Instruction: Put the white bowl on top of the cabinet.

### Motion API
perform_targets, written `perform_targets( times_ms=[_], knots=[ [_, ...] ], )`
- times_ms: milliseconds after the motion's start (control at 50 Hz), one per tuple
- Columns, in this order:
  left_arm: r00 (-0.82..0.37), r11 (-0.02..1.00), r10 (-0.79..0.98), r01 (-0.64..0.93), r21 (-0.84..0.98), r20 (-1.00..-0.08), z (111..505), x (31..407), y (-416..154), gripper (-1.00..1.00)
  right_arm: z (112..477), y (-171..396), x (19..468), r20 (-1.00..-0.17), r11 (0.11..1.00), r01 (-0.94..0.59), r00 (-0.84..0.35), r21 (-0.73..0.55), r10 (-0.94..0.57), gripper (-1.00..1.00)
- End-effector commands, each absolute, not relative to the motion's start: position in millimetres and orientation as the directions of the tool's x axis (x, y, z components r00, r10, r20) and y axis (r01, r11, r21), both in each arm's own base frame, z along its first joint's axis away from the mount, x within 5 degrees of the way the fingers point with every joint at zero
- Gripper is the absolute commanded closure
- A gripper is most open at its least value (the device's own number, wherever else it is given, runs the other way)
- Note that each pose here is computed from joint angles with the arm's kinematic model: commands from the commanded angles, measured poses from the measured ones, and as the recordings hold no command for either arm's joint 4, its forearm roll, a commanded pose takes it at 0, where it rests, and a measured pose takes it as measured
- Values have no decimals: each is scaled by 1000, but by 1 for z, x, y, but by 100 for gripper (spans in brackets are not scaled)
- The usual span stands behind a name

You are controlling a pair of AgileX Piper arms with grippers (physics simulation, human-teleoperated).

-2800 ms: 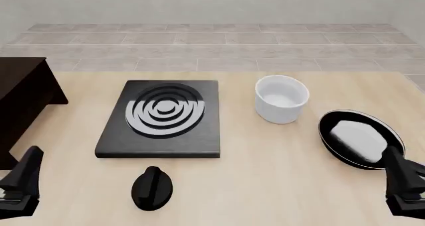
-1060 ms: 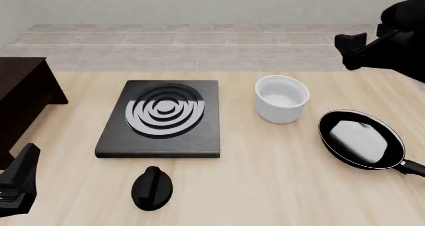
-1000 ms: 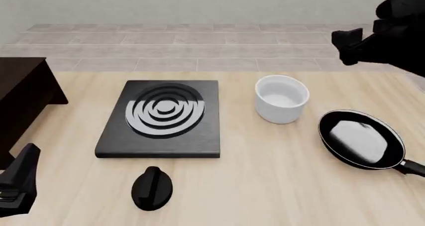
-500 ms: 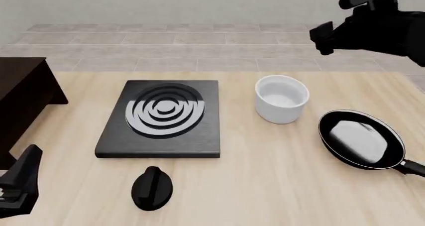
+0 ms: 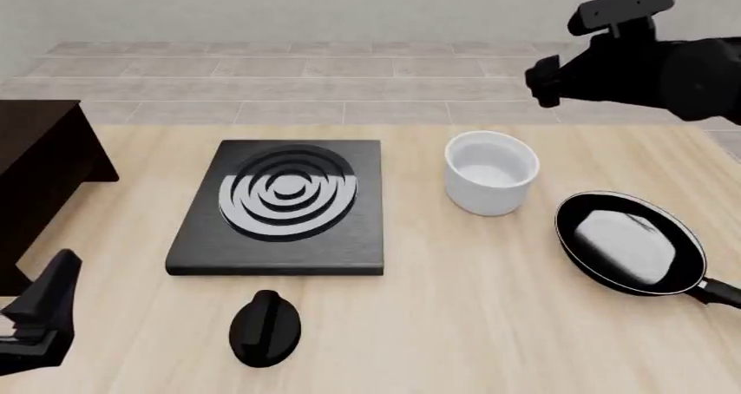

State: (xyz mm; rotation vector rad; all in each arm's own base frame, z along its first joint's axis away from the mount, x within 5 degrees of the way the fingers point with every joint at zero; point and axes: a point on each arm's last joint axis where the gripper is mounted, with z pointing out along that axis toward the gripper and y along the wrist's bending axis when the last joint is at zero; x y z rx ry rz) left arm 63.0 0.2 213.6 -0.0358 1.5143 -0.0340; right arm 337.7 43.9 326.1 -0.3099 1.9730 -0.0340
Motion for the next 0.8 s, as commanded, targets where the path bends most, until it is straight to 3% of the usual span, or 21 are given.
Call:
perform_targets(
  times_ms=[20,800],
  knots=[
    [43,999,-34,-1,-34,-999,213,67,0,-100,312,40,347,-891,972,-184,-402,-149,-213,-100],
    [-25,1000,-6,3,-6,-1000,210,89,0,-100,259,28,385,-863,983,-140,-474,-120,-173,-100]
  ],
)
